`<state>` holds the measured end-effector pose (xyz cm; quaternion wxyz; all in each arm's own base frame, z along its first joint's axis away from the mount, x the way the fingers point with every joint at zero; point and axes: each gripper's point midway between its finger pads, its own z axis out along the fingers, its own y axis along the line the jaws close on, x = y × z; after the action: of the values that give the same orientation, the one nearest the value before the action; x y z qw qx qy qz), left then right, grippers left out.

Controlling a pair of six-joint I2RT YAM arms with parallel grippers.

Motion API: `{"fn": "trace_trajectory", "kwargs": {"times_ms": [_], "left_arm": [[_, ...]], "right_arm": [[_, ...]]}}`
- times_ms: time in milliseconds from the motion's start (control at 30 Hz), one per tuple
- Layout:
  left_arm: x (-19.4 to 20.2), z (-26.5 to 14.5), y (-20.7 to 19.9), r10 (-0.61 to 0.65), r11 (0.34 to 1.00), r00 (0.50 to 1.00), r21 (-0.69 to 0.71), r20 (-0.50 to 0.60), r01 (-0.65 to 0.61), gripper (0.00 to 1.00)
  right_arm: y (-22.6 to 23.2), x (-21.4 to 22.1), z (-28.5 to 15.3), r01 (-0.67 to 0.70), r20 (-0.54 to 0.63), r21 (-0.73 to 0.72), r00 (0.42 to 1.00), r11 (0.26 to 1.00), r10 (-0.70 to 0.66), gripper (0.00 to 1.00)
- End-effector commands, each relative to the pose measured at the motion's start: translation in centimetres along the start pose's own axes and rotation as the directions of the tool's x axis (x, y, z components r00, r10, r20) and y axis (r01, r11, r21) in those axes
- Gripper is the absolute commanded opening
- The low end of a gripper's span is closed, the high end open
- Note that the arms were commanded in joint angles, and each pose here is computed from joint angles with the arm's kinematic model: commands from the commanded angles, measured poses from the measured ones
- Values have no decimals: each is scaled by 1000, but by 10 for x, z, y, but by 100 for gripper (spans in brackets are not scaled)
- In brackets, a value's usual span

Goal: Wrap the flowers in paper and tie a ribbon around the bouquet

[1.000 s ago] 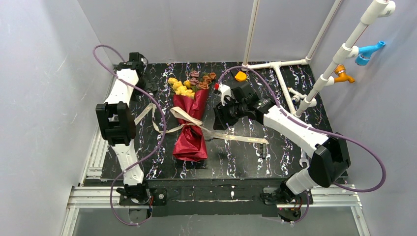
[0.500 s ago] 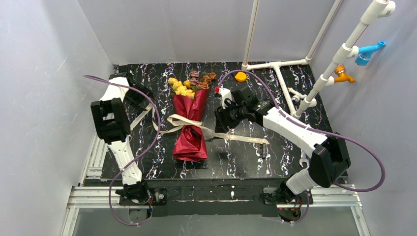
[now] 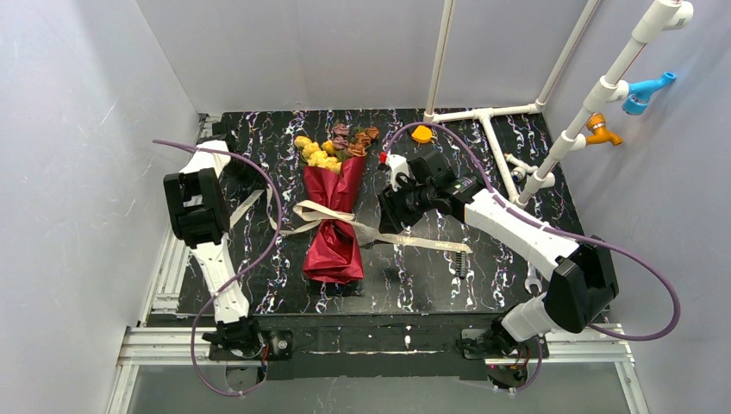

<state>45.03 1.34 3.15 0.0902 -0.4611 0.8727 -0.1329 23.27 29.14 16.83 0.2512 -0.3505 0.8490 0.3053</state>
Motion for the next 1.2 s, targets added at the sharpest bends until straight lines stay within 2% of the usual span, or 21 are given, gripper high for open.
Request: {"fn": "trace_trajectory", "kwargs": {"times_ms": [0,167,333,433,500,567,667,767,900,1000,1167], "left_arm": [[-3,-18,3,40,999,998,11,50,-41,0],[13,-68,23,88,995,978,37,188,-97,0],[49,-125,42,149,979,941,90,303,-183,0],[86,-163,52,160,957,921,171,356,-233,0],[128,-197,45,219,909,887,244,407,-337,0],[158,-233,19,299,823,831,314,470,-474,0],[175,-260,-23,308,753,835,419,456,-507,0],[201,-265,-78,350,680,829,490,437,-545,0],[223,-265,-126,447,544,750,517,488,-661,0],[227,-252,-153,471,515,731,518,494,-683,0],[225,-246,-194,428,463,731,565,532,-683,0]], "right_arm": [[6,-13,-15,26,50,6,998,1000,-27,61],[10,-18,-22,21,74,3,997,1000,-21,61],[14,-28,-31,24,122,5,992,1000,-25,62],[16,-40,-38,30,161,17,986,999,-32,62],[16,-52,-47,41,208,42,977,998,-49,62],[14,-58,-49,34,231,57,972,998,-46,62],[12,-65,-52,36,264,75,963,997,-54,62],[9,-71,-56,31,296,104,953,994,-60,62],[9,-70,-53,15,311,90,949,996,-42,62],[8,-68,-53,8,310,96,950,995,-38,62],[4,-61,-53,5,314,112,949,994,-40,63]]}}
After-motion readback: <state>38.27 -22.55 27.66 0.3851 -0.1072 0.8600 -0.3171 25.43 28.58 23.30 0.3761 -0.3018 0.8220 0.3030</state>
